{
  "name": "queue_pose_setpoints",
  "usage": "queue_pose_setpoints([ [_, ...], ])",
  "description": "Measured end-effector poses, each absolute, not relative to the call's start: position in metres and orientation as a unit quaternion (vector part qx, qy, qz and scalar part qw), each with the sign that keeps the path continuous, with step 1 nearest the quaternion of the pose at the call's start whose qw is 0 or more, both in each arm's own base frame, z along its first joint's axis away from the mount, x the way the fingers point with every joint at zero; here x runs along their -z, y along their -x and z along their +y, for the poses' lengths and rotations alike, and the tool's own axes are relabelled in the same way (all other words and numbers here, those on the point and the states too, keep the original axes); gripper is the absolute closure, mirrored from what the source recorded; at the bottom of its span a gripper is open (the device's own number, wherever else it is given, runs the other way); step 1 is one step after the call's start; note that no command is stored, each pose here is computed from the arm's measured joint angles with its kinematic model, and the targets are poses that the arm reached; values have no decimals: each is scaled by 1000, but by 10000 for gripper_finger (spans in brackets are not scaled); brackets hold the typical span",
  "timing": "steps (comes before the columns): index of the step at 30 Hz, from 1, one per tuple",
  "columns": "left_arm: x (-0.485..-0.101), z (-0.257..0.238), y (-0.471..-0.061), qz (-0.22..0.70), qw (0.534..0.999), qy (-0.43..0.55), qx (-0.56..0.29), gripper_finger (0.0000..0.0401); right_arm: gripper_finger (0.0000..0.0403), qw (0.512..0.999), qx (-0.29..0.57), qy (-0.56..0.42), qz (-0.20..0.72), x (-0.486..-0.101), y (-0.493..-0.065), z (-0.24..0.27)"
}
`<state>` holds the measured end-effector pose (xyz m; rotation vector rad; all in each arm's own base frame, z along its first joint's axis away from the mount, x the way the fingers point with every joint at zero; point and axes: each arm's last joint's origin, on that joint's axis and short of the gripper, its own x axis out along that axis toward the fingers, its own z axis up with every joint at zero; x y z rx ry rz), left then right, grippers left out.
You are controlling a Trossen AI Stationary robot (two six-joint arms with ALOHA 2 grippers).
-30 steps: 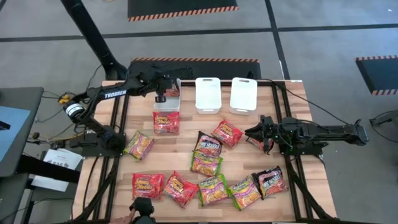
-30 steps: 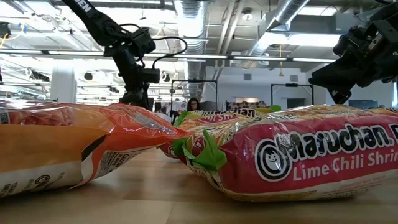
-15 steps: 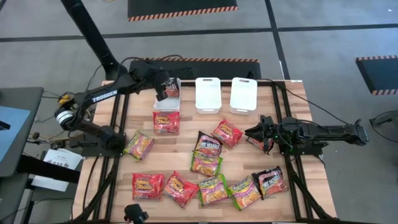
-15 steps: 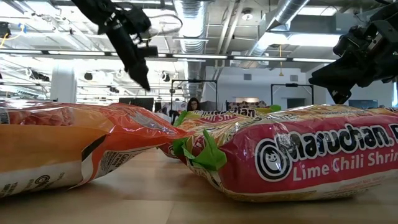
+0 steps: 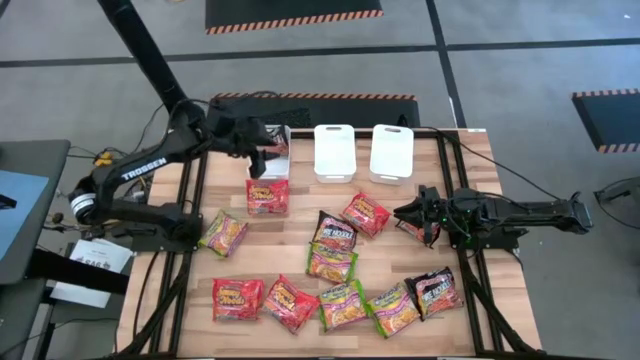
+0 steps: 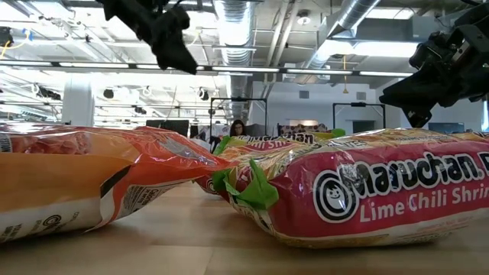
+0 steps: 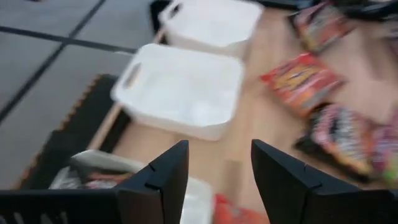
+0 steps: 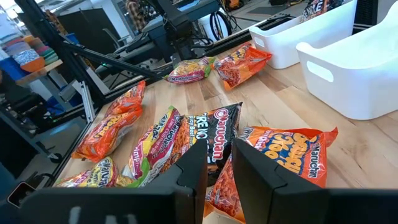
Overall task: Sort Maruchan noodles
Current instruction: Put the green noodle pack into the right white bin
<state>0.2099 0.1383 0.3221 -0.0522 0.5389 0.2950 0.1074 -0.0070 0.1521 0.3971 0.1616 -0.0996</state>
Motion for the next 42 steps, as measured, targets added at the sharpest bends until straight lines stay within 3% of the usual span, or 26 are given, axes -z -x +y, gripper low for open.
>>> queue_pose_setpoints([
  [11, -329, 83, -238, 230, 967, 92, -52, 239, 301, 976, 49, -197, 80, -152, -107, -7],
  [24, -342, 38, -256, 148, 964, 172, -141, 239, 301, 976, 50, -197, 80, -152, -107, -7],
  [34, -339, -5, -262, 147, 956, 221, -125, 239, 299, 976, 55, -196, 76, -153, -107, -7],
  [38, -338, -21, -262, 139, 953, 230, -140, 239, 279, 977, 45, -197, 72, -153, -108, -7],
  [42, -337, -34, -265, 126, 952, 242, -140, 239, 226, 978, 30, -196, 70, -154, -108, -4],
])
